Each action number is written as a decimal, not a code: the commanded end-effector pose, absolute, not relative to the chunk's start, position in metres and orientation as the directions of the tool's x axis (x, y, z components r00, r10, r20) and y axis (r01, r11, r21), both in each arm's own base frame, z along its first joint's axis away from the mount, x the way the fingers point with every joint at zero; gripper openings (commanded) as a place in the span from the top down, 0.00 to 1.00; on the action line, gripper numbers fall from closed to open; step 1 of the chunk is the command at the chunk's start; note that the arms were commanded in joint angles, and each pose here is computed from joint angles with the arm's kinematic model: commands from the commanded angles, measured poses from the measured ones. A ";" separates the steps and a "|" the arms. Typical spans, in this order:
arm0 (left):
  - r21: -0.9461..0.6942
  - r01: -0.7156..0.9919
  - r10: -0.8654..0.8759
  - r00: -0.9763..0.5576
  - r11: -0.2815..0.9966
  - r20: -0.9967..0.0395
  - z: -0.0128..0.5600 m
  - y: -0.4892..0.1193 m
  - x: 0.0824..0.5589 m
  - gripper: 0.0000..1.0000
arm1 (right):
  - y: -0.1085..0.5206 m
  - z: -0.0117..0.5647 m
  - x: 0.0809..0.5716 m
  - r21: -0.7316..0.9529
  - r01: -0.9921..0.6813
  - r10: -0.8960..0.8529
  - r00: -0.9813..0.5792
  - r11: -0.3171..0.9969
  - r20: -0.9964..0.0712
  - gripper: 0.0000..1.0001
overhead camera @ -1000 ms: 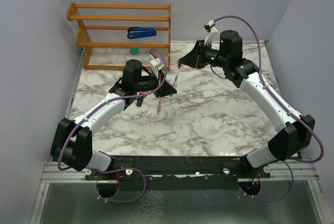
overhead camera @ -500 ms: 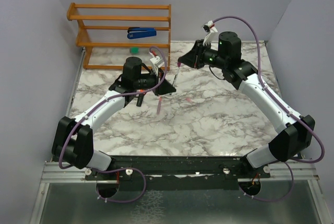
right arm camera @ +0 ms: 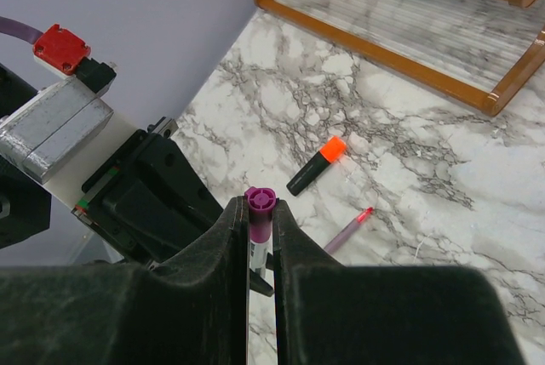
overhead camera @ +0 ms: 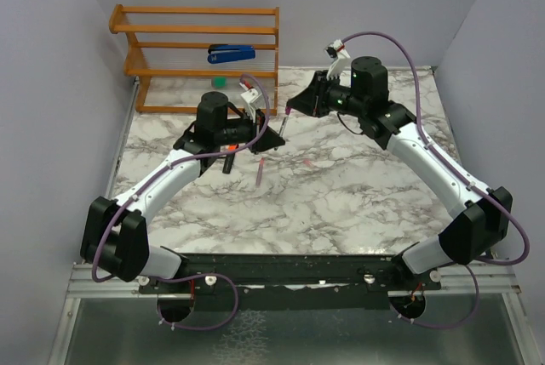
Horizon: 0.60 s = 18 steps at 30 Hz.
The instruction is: Insert the pens into the pen caps
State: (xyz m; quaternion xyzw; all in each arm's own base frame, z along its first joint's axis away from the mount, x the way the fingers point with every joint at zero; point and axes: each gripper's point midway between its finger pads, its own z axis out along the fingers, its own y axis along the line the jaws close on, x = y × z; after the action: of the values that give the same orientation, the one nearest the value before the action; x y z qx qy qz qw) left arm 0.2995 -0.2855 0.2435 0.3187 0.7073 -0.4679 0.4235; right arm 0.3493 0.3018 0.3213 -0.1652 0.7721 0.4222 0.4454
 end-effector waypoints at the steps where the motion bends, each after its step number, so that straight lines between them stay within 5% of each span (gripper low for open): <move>1: -0.215 0.895 -0.033 -0.220 0.392 -0.975 0.302 -0.279 0.316 1.00 | 0.302 0.284 0.333 0.525 -0.599 0.034 -0.639 0.605 -0.768 1.00; 18: -0.148 0.874 -0.102 -0.113 0.462 -0.988 0.345 -0.270 0.364 1.00 | 0.321 0.226 0.287 0.579 -0.567 -0.033 -0.731 0.586 -0.681 1.00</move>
State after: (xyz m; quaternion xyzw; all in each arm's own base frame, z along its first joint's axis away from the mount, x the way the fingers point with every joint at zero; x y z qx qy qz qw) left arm 0.3168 -0.2814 0.2362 0.3094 0.7215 -0.4506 0.4251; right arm 0.3539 0.3063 0.3116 -0.1503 0.7584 0.4171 0.4777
